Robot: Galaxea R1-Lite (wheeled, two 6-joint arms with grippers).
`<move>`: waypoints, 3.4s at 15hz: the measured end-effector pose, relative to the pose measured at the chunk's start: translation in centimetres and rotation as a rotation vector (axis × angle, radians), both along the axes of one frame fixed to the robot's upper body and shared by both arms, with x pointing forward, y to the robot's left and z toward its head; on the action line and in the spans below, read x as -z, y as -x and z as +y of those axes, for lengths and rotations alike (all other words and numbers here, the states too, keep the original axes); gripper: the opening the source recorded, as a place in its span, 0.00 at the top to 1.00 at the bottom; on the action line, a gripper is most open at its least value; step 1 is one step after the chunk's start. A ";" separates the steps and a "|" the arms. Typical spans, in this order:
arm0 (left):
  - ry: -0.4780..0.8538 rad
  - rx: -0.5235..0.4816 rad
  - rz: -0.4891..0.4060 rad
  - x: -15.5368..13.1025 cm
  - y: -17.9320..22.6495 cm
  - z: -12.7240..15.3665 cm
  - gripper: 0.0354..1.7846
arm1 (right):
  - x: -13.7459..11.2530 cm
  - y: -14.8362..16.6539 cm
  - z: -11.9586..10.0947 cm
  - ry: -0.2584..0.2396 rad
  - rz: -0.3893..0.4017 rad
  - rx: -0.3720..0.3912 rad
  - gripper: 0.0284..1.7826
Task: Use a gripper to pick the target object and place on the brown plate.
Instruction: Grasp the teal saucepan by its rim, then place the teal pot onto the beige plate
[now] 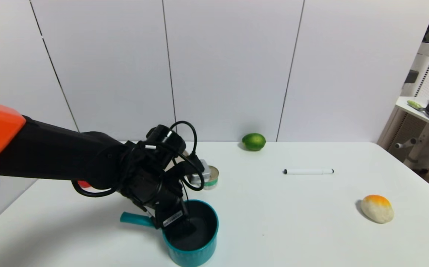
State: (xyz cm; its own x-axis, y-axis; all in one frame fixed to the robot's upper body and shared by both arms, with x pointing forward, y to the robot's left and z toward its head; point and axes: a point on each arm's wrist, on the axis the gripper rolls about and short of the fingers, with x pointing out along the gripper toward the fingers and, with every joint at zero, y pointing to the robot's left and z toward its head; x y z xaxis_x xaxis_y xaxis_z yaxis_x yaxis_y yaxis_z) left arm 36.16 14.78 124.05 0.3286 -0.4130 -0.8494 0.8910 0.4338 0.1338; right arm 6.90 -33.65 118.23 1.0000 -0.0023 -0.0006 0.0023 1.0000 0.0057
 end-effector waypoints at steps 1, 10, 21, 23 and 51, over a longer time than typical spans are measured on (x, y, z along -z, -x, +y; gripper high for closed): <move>-0.004 -0.001 0.006 -0.1 -0.2 -0.1 0.06 | 0.0 0.0 0.0 0.000 0.000 0.000 0.05; -0.005 -0.003 0.011 0.6 -1.2 -0.7 0.35 | 0.0 0.0 0.0 0.000 0.000 0.000 0.05; 0.062 0.006 0.028 -0.2 -1.4 -1.0 0.93 | 0.0 0.0 0.0 0.000 0.000 0.000 0.05; 0.086 -0.014 0.015 -1.1 -1.3 -0.9 0.94 | 0.0 0.0 0.0 0.000 0.000 -0.001 0.05; 0.208 -0.367 -0.336 -2.0 -13.6 10.0 0.43 | 0.0 0.0 0.0 0.000 0.000 0.000 0.05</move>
State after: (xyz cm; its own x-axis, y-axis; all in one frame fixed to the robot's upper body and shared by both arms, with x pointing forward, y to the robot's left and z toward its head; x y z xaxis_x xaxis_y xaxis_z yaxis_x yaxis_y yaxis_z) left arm 49.73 24.82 126.08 0.7226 -0.3682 -0.5851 0.5987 0.7565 0.2633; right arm 6.90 -33.65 118.23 1.0000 -0.0023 -0.0004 0.0023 1.0000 0.0057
